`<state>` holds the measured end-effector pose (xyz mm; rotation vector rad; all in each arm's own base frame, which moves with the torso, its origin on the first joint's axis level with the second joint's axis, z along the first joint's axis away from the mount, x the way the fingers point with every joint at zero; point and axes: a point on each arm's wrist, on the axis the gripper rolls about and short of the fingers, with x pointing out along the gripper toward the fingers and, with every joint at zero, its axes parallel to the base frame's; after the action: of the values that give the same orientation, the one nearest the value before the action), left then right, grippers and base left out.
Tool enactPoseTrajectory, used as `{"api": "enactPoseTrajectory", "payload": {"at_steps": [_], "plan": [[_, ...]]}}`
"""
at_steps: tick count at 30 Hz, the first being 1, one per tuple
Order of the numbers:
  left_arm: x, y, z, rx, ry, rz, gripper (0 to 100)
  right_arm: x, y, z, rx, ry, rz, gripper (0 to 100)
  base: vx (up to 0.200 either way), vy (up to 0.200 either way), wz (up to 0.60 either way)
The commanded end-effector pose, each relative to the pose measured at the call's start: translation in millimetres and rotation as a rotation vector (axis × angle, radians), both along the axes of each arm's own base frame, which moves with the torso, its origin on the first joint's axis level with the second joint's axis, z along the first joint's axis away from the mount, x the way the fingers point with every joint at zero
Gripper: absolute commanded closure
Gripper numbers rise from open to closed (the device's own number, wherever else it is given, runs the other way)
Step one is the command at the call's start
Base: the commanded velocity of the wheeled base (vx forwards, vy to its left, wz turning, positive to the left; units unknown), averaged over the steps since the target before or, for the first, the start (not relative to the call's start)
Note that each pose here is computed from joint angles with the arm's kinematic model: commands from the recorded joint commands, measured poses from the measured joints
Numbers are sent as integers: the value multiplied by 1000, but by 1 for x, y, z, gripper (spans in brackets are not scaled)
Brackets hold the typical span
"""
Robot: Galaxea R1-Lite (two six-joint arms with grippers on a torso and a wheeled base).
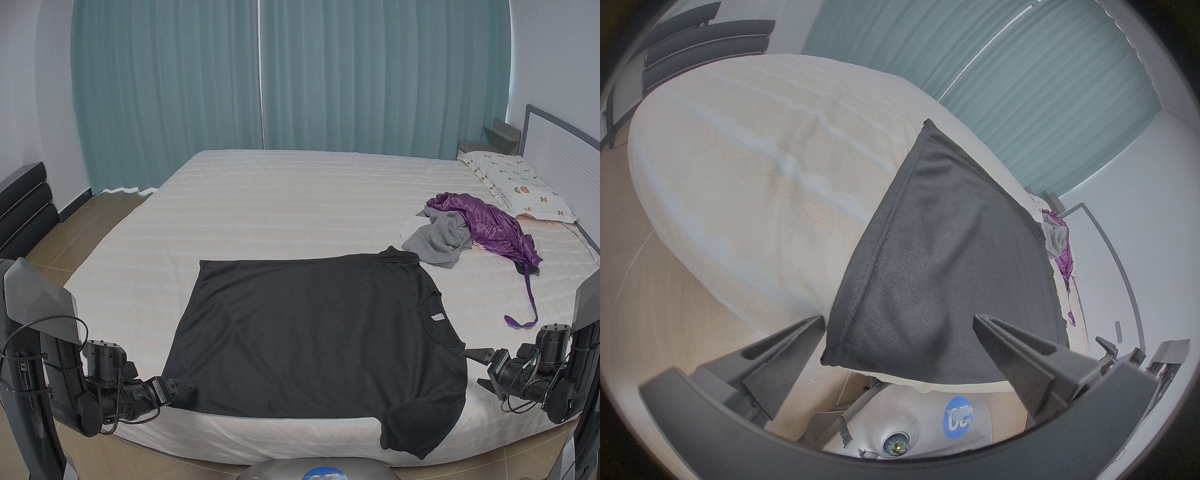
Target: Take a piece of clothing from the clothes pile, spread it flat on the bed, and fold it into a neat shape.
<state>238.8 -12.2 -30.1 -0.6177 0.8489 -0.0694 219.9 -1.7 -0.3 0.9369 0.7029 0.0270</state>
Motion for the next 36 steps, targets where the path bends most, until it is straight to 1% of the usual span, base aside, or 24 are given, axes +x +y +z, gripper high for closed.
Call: {"api": "enactPoseTrajectory", "payload": {"at_steps": [1, 4, 5, 14, 21, 26, 32, 33, 35, 36], "plan": [[2, -1, -1, -1, -3, -4, 0, -4, 0, 0, 1, 5, 1, 0, 0, 0, 0], [1, -1, -1, -1, 0, -4, 0, -4, 0, 0, 1, 7, 1, 0, 0, 0, 0], [0, -1, -1, -1, 1, -4, 100, -4, 0, 0, 1, 7, 1, 0, 0, 0, 0], [-11, 4, -2, 21, 31, -4, 100, -4, 0, -1, -3, 7, 3, 0, 0, 0, 0], [-11, 12, -2, 51, 22, -1, 100, -4, 0, -2, -9, 10, 4, 0, 0, 0, 0], [-11, 11, 1, 43, 7, 1, 100, -1, 1, -7, -15, 24, 3, 0, 0, 0, 0], [-11, 10, 0, 27, 20, 12, 100, 2, 14, -20, -29, 70, 45, 0, 0, 0, 0], [-11, 10, 0, 26, 20, 13, 100, 3, 15, -21, -33, 71, 45, 0, 0, 0, 0], [-11, 10, 0, 8, 27, 31, 100, 12, 17, -26, -66, 61, 14, 0, 0, 0, 0], [-11, 11, 0, 5, 29, 36, 100, 13, 17, -27, -71, 57, 9, 0, 0, 0, 0]]}}
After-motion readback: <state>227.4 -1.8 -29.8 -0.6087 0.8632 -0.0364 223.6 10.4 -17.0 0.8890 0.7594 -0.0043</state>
